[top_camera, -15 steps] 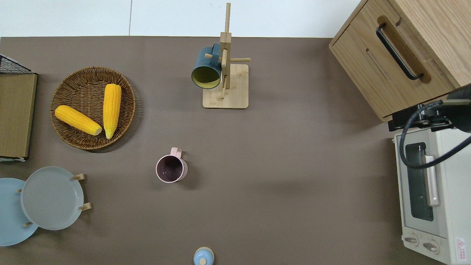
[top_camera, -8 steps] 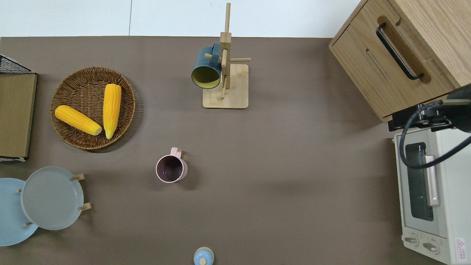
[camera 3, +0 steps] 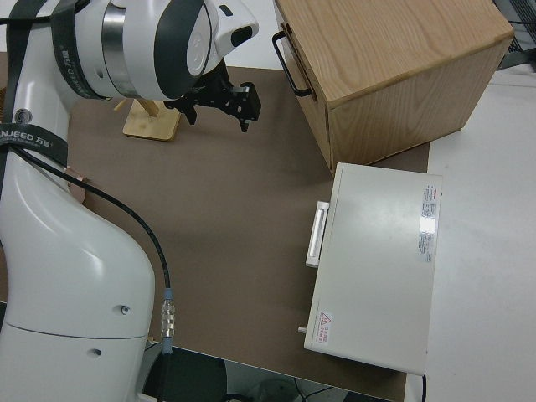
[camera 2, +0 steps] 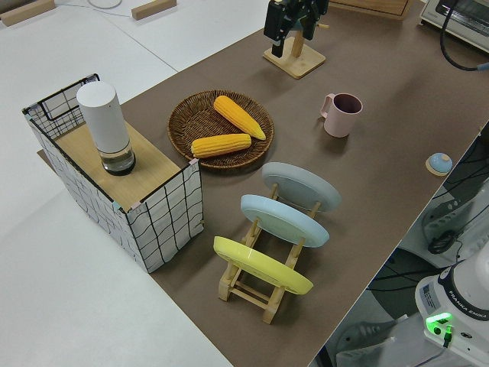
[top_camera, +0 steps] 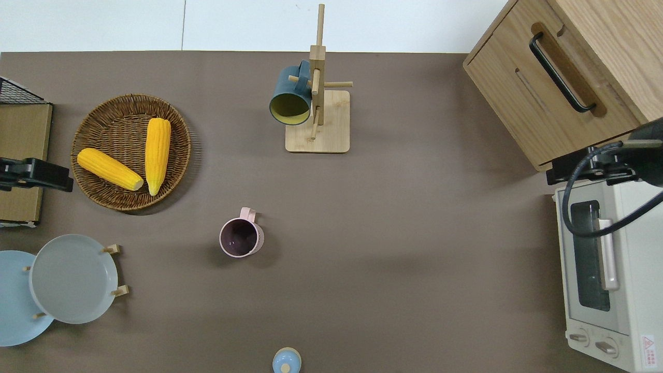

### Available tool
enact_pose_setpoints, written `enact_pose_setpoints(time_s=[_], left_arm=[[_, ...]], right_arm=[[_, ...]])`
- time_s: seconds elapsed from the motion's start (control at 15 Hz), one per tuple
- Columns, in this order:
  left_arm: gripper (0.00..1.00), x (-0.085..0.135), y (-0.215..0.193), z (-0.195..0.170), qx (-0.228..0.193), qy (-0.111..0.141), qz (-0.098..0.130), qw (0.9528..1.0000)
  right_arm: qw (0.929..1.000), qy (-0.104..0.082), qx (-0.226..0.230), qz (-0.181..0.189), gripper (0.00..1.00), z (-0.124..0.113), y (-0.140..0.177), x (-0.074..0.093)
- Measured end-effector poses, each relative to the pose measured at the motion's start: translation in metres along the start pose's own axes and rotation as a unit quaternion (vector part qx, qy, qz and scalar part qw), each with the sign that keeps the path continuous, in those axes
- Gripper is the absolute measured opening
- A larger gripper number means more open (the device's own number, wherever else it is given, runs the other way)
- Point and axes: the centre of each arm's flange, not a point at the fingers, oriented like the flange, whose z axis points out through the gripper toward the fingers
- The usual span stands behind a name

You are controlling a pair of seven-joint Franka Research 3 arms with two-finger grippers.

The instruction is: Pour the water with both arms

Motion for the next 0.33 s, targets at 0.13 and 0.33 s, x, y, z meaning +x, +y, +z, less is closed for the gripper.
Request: enact_pose_setpoints(time_s=[0.13,0.33], left_arm=[[1.0,0.0006,0.0179,0.0024,0.0,-0.005,0.009,0.9999],[1.0,-0.0002,0.0199,0.004,-0.001,-0.01,0.011,0.9999]], right_arm=[[1.0,0.0,0.0,0.0,1.0,0.0,0.0,0.0],[1.0,0.0,0.0,0.0,1.0,0.0,0.0,0.0]])
